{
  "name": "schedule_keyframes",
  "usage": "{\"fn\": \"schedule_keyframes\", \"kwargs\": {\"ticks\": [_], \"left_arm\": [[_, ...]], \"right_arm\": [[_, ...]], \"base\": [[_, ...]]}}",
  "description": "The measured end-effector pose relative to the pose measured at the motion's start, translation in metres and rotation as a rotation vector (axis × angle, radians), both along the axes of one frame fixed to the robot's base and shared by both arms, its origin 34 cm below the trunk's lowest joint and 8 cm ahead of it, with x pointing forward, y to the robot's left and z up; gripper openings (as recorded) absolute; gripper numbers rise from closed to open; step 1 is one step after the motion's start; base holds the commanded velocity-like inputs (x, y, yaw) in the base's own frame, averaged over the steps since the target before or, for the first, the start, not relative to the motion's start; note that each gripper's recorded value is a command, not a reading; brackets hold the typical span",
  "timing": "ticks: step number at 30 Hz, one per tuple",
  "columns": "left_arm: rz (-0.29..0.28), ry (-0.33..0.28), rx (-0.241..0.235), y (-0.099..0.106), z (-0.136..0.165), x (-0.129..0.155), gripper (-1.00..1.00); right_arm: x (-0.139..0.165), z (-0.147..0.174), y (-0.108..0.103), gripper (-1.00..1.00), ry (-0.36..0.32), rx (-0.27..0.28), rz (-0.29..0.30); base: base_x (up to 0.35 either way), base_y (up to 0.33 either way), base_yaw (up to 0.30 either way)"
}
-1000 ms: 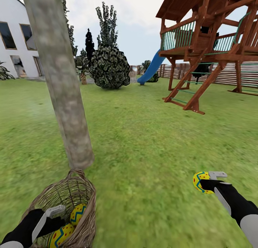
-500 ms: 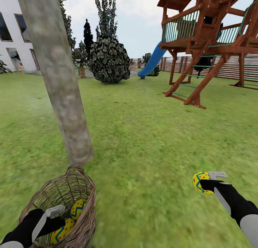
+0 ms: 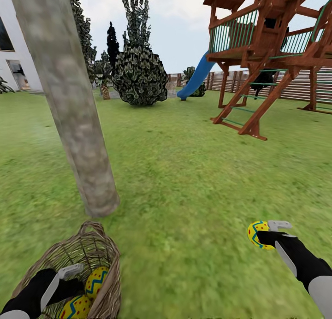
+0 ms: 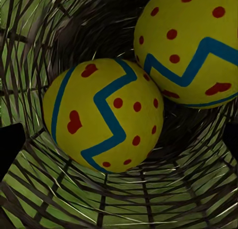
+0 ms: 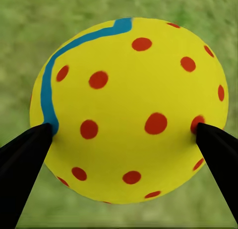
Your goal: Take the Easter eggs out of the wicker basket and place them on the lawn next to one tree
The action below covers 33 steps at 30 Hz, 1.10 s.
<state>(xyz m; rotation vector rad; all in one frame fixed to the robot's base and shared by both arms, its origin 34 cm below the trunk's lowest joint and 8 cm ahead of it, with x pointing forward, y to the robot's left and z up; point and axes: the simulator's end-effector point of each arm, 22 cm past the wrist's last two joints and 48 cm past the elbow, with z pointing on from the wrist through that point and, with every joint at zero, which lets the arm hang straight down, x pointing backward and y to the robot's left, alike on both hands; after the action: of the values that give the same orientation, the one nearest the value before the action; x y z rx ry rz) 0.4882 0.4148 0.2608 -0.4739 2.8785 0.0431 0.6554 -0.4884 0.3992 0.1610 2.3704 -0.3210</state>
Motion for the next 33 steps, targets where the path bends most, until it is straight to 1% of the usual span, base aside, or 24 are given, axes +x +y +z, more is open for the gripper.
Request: {"fn": "schedule_keyframes", "kwargs": {"ticks": [9,12,14,15,16,17,18,23,27,30,33], "left_arm": [[0.004,0.035,-0.002,0.000,-0.016,-0.009,1.00],[0.002,0.047,-0.004,-0.001,-0.021,-0.012,1.00],[0.002,0.055,-0.004,-0.002,-0.024,-0.014,1.00],[0.002,0.059,-0.004,-0.002,-0.026,-0.015,1.00],[0.002,0.063,-0.004,-0.002,-0.028,-0.016,1.00],[0.002,0.066,-0.002,-0.001,-0.029,-0.017,1.00],[0.002,0.070,-0.002,-0.001,-0.031,-0.018,1.00],[0.002,0.082,0.001,0.000,-0.037,-0.020,1.00],[0.004,0.095,0.005,0.003,-0.042,-0.024,1.00],[0.034,0.101,-0.006,0.005,-0.047,-0.027,1.00],[0.039,0.113,-0.010,0.004,-0.053,-0.032,1.00]], "right_arm": [[-0.004,-0.021,-0.001,-1.00,0.035,-0.002,-0.001],[-0.002,-0.024,0.000,-1.00,0.034,-0.003,0.004],[0.005,-0.022,0.002,-1.00,0.008,-0.005,0.012],[0.014,-0.014,0.007,-1.00,-0.028,-0.008,0.025],[0.025,-0.008,0.022,-1.00,-0.059,-0.004,0.051],[0.028,-0.008,0.029,-1.00,-0.067,-0.003,0.064],[0.030,-0.008,0.031,-1.00,-0.071,-0.004,0.069],[0.030,-0.018,0.031,-1.00,-0.058,-0.007,0.074],[0.028,-0.030,0.036,-1.00,-0.035,-0.009,0.088],[0.026,-0.038,0.038,-1.00,-0.022,-0.008,0.092],[0.024,-0.046,0.038,-1.00,-0.009,-0.008,0.092]], "base": [[0.000,0.000,0.000],[0.000,0.000,0.000],[0.000,0.000,0.000],[0.000,0.000,0.000],[0.000,0.000,0.000],[0.000,0.000,0.000],[0.000,0.000,0.000],[0.000,0.000,0.000],[0.000,0.000,0.000],[0.000,0.000,0.000],[0.000,0.000,0.000]]}}
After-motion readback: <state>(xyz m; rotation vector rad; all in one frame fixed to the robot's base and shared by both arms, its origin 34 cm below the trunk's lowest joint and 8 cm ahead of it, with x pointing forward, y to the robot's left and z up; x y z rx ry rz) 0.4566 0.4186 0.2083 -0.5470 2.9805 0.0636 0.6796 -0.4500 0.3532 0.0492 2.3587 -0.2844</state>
